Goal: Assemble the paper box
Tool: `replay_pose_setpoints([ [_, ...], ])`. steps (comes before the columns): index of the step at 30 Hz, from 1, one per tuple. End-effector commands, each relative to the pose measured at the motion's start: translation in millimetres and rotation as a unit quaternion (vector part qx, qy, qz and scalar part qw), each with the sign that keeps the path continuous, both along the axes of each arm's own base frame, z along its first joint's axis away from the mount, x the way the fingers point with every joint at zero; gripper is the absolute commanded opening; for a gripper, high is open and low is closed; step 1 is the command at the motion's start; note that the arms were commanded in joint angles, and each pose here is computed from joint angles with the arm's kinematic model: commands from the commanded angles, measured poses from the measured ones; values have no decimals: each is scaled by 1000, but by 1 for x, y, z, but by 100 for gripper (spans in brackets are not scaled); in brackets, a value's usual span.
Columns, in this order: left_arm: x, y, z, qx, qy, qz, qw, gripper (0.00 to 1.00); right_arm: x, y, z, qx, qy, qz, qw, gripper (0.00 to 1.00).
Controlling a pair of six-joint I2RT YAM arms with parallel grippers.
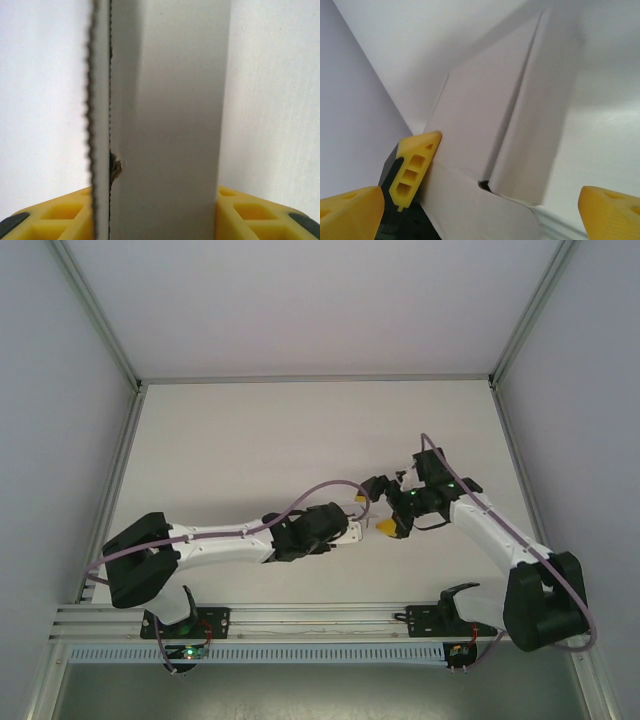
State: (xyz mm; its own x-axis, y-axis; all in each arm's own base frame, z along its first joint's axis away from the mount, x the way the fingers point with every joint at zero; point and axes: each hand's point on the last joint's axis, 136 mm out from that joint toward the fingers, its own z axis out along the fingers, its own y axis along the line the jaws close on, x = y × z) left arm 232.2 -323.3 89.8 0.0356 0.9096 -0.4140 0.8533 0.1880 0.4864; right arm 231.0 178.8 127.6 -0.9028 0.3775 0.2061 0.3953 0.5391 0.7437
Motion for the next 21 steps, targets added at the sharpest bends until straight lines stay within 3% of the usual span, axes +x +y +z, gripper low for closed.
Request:
replay_pose_setpoints([
  [1,-7,12,11,-32,73,10,997,48,17,-28,10,-67,-88,-33,993,99],
  [7,-1,28,11,-51,147,19,988,42,44,-63,69,-155,-280,-83,944,99],
  [10,-10,36,4,-25,191,0,981,42,48,-56,94,-138,-403,-63,902,99],
  [15,-19,45,1,2,260,-4,966,43,39,-39,105,-108,-537,-24,836,98],
  [18,-18,46,-3,18,278,3,960,44,33,-25,95,-104,-539,23,836,98],
  [21,-15,44,-11,27,283,5,959,44,28,-10,84,-94,-536,68,836,91],
])
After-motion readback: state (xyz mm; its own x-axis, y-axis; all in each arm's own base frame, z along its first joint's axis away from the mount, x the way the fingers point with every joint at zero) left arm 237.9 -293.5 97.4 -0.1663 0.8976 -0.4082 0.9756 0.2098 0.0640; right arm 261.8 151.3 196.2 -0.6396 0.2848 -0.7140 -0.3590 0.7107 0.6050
